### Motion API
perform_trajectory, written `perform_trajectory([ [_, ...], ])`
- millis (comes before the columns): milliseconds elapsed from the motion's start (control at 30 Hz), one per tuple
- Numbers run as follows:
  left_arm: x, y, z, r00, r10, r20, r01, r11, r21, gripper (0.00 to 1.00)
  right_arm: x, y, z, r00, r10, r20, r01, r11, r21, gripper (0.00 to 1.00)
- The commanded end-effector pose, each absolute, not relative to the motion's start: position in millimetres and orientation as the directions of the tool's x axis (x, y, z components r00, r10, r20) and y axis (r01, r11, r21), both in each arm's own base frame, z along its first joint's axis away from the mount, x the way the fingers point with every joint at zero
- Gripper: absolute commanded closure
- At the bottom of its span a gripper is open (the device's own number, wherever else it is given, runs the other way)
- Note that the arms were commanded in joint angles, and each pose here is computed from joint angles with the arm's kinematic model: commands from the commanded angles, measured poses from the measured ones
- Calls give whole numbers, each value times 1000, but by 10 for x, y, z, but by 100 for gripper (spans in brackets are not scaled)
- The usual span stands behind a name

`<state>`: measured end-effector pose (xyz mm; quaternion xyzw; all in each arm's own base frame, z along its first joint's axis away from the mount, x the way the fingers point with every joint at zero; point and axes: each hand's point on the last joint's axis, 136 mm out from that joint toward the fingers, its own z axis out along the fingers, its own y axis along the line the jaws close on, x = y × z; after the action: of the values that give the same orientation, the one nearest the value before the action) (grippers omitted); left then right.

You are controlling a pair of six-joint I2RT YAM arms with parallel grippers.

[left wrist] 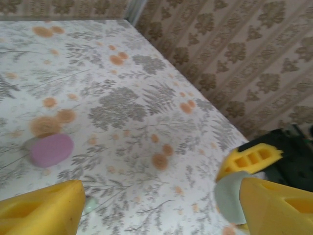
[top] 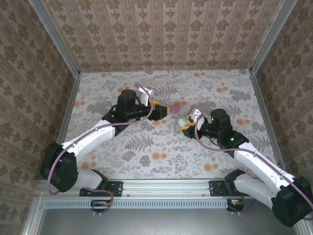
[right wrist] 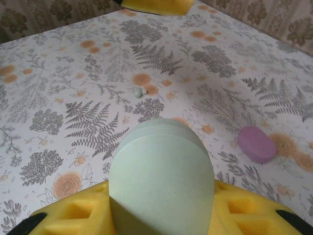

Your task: Insert the wireless bluetooth earbuds into the charging case

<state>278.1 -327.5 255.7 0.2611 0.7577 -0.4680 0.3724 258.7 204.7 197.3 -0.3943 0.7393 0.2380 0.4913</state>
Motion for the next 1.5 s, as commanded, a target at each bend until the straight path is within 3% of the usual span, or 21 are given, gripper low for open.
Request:
perform_trajectory([
  [0,2530,-3406,2759,-612,82,-786,762,326,-559,17,2564,2154,2214,-97,-350,-932,-855,508,-102,61],
  [400,2318,-3787,2632,-680,175,-712,726,302,-618,19,2681,2190,2289,-83,-345,-935,-839,531,-121,61],
  [733,2338,-3936,2469,-717,215,-663,694,313,-649,29,2713,2193,2320,-64,-339,-939,-829,542,-139,61],
  [933,2335,-3975,2421,-727,238,-644,685,317,-656,41,2736,2186,2323,-63,-339,-939,-820,554,-145,61],
  [1167,2352,-3969,2443,-736,227,-638,675,328,-661,65,2798,2115,2301,-68,-351,-934,-786,596,-167,60],
  [1233,2366,-3963,2443,-743,223,-631,666,337,-665,65,2814,2091,2310,-67,-353,-933,-773,610,-175,60],
  [1333,2384,-3951,2449,-747,220,-627,661,346,-666,56,2828,2057,2294,-74,-363,-929,-760,624,-184,60],
  [1467,2385,-3950,2460,-750,225,-622,658,351,-666,54,2843,2028,2277,-83,-375,-923,-747,637,-192,60],
])
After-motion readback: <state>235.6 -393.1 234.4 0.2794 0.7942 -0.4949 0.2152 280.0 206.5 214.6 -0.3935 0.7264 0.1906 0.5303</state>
